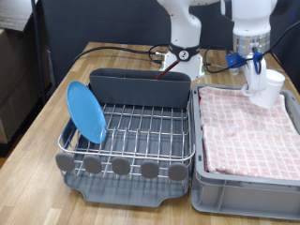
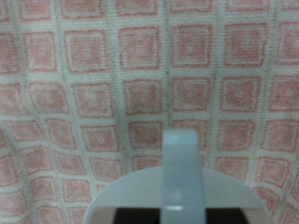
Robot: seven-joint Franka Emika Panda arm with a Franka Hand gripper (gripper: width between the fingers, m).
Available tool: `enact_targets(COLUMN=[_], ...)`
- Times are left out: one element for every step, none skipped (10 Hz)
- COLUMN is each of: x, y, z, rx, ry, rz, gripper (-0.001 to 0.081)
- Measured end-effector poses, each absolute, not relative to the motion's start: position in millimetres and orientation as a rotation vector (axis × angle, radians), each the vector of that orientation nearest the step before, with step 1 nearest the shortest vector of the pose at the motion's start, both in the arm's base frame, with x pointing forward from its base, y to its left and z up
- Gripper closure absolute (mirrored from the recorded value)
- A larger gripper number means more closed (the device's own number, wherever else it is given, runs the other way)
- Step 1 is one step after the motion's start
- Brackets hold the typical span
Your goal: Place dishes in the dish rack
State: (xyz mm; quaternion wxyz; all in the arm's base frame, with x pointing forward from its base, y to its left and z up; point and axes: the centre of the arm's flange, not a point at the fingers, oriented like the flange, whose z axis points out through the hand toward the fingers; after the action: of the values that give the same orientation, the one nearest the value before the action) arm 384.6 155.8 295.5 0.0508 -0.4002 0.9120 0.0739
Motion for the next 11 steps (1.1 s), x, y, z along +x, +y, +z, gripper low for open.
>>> enact_targets(x=[383.1,383.2,384.1,385.5,387.1,388.9,391.9,396.1,401.8,408.3,415.1], y=[153.6,153.7,153.0,151.1,147.9,143.6,137.2,128.5,116.4,101.8,87.3], z=[304.7,303.1,302.0,302.4,302.7,302.9,303.7,305.2,307.4,310.1,314.0], rx=[-1.234,-1.231,-1.201,-1.165,-1.147,-1.137,-1.090,-1.000,-0.935,-0.878,-0.823], ry=[2.771,2.774,2.783,2.792,2.800,2.807,2.826,2.857,2.872,2.880,2.885], rz=[0.223,0.225,0.221,0.209,0.189,0.167,0.155,0.155,0.155,0.154,0.153], gripper=[0.0734,0.0734,0.0734,0.0734,0.0734,0.0734,0.0734,0.0734,0.0734,0.0734,0.0734])
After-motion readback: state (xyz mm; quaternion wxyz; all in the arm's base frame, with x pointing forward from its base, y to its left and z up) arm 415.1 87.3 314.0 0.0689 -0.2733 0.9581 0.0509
